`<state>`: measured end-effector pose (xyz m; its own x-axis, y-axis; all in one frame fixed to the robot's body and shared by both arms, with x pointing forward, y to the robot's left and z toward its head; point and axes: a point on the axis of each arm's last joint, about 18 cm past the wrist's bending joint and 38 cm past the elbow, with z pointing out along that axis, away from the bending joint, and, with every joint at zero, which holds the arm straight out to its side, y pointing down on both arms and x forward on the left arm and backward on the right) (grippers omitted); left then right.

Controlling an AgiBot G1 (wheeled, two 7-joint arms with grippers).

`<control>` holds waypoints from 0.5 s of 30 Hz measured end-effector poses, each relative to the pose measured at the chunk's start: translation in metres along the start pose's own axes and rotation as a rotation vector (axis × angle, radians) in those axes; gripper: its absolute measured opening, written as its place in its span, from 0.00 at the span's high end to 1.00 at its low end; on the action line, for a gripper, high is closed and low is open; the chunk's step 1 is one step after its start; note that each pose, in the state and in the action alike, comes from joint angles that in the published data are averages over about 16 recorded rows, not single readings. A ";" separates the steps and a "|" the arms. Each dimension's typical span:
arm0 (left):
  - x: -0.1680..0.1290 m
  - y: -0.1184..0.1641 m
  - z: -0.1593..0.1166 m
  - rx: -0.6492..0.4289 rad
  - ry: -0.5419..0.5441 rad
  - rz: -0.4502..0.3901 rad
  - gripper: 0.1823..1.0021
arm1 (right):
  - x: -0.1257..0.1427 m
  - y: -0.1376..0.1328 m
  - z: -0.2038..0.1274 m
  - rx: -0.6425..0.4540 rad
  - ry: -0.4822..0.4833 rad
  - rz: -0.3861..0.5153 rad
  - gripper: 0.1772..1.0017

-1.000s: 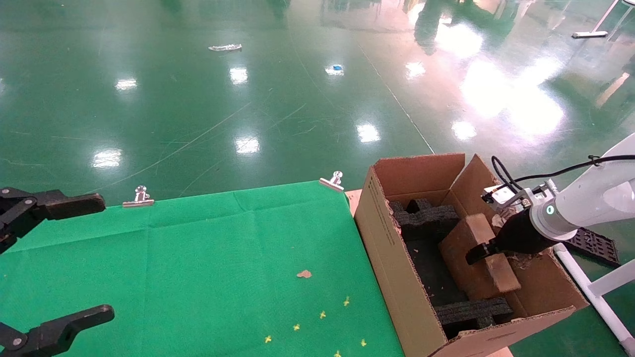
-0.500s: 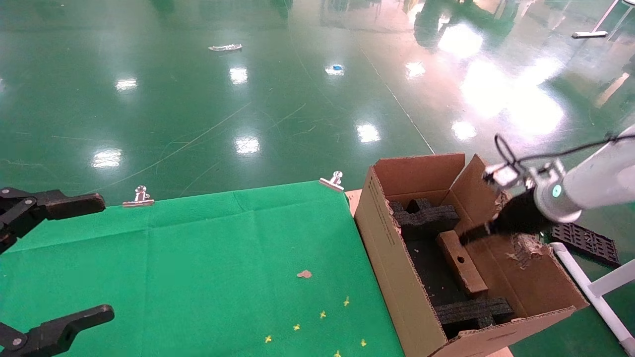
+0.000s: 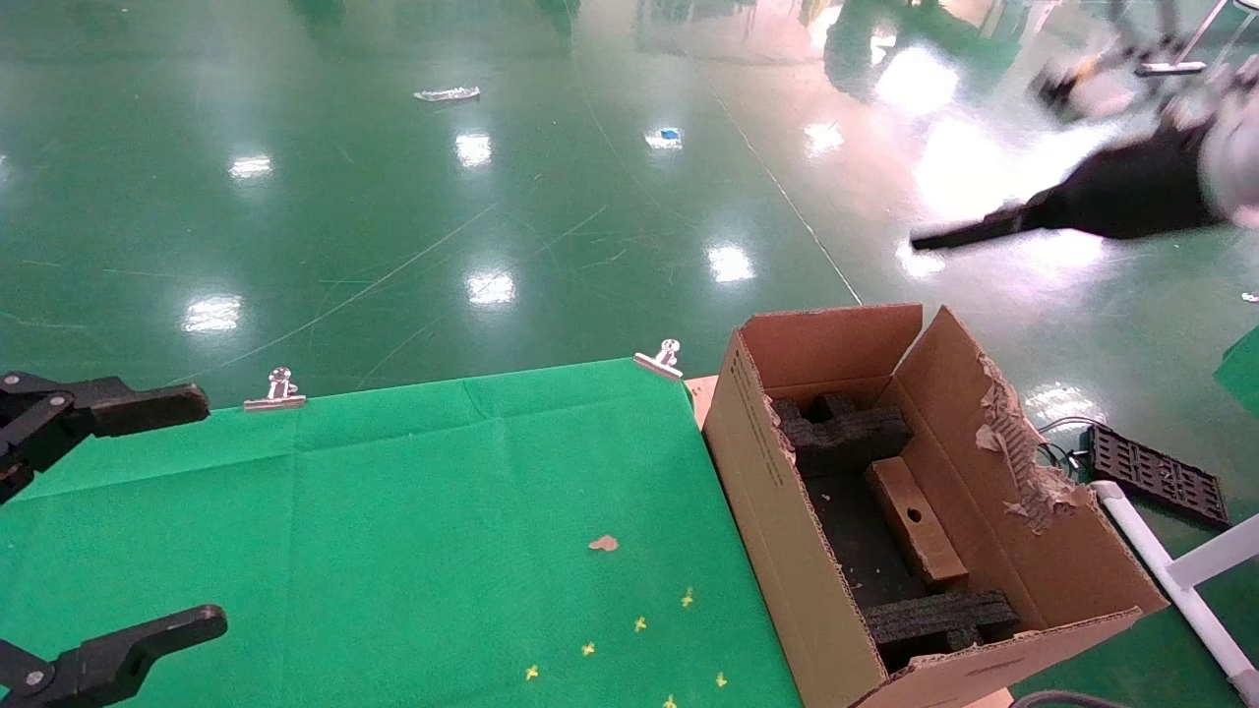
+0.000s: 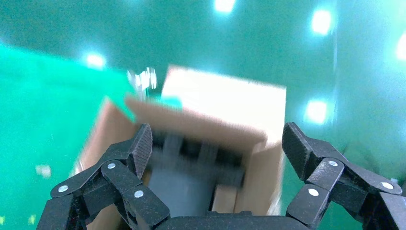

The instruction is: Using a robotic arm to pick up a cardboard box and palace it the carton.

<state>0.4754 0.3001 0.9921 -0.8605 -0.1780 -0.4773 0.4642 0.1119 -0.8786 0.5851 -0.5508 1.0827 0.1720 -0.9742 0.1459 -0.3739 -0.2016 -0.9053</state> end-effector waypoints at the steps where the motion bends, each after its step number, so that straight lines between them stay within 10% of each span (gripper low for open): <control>1: 0.000 0.000 0.000 0.000 0.000 0.000 0.00 | 0.001 -0.005 -0.005 0.021 -0.002 -0.007 0.01; 15: 0.000 0.000 0.000 0.001 0.000 0.000 0.00 | -0.033 -0.027 -0.002 0.158 -0.146 -0.087 0.00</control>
<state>0.4755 0.3003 0.9922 -0.8606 -0.1784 -0.4771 0.4642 0.1111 -0.8788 0.5879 -0.5135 1.1031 0.3317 -0.9266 0.1775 -0.2066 -0.2549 -0.9447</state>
